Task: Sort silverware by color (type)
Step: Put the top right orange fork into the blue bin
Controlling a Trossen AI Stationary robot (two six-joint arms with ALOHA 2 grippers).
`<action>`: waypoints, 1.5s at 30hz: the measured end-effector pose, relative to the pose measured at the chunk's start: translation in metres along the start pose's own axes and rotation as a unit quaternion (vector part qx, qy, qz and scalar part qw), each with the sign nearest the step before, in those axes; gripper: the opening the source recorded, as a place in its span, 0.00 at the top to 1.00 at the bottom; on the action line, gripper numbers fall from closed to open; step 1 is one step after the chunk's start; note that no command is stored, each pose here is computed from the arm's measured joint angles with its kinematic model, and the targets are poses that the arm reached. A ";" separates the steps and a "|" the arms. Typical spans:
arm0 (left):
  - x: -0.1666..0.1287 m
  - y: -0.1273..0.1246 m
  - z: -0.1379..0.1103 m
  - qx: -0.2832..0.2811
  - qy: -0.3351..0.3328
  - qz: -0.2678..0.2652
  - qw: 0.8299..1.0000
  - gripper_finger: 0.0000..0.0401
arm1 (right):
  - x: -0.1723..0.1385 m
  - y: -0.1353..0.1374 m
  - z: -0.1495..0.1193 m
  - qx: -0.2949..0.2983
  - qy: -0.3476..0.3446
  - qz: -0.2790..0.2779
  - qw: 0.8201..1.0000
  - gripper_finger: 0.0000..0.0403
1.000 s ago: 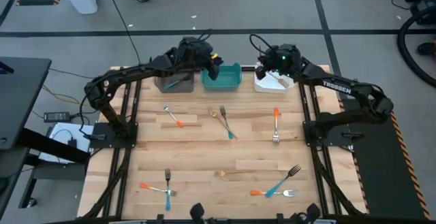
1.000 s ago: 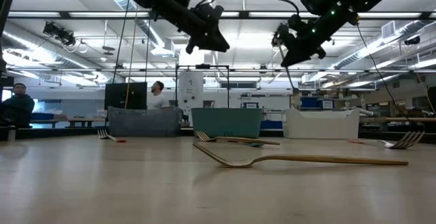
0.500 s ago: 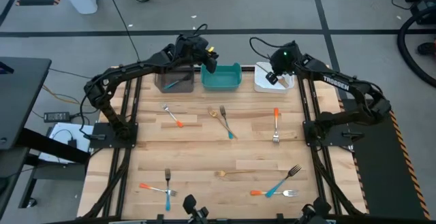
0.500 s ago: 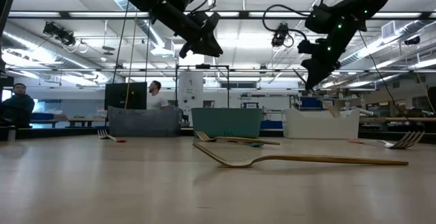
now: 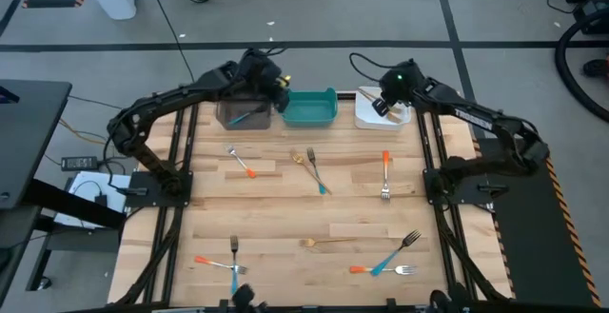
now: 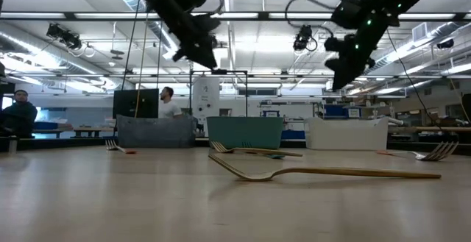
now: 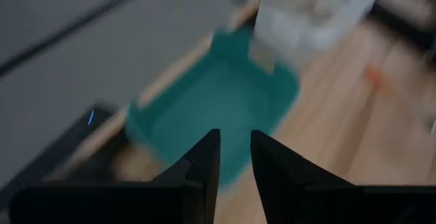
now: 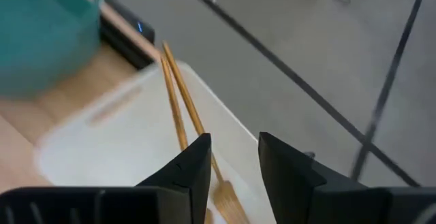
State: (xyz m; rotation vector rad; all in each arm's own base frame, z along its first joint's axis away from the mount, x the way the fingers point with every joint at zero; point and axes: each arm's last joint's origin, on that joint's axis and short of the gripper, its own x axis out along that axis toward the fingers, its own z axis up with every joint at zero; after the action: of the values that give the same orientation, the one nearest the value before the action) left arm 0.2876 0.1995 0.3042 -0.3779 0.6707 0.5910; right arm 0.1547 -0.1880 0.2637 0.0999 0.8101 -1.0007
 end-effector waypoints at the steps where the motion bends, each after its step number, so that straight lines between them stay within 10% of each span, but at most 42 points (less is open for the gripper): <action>1: -0.006 0.000 -0.005 0.004 0.025 0.004 1.000 0.77 | -0.007 0.001 0.001 0.015 -0.013 0.004 1.000 0.68; 9: -0.027 -0.003 -0.026 0.046 0.132 0.012 0.990 0.77 | -0.056 0.016 -0.002 0.116 -0.044 0.173 0.977 0.68; 15: -0.026 -0.003 -0.025 0.049 0.124 0.012 0.991 0.77 | -0.085 0.037 -0.020 0.108 0.032 0.354 0.928 0.68; 20: -0.026 -0.005 -0.025 0.072 0.124 0.007 0.990 0.77 | -0.101 0.052 -0.035 0.100 0.109 0.395 0.907 0.68; 33: -0.025 -0.030 -0.026 0.112 0.108 -0.021 0.988 0.77 | -0.092 0.083 -0.056 0.312 0.287 0.174 0.889 0.68; 45: -0.025 -0.034 -0.026 0.118 0.105 -0.027 0.987 0.77 | -0.058 0.134 -0.073 0.254 0.392 0.076 0.881 0.68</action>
State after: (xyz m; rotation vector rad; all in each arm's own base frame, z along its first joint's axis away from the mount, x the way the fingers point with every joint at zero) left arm 0.2807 0.1498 0.3067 -0.2378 0.9207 0.4175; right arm 0.2024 -0.0405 0.2116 1.0656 1.2239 -0.9997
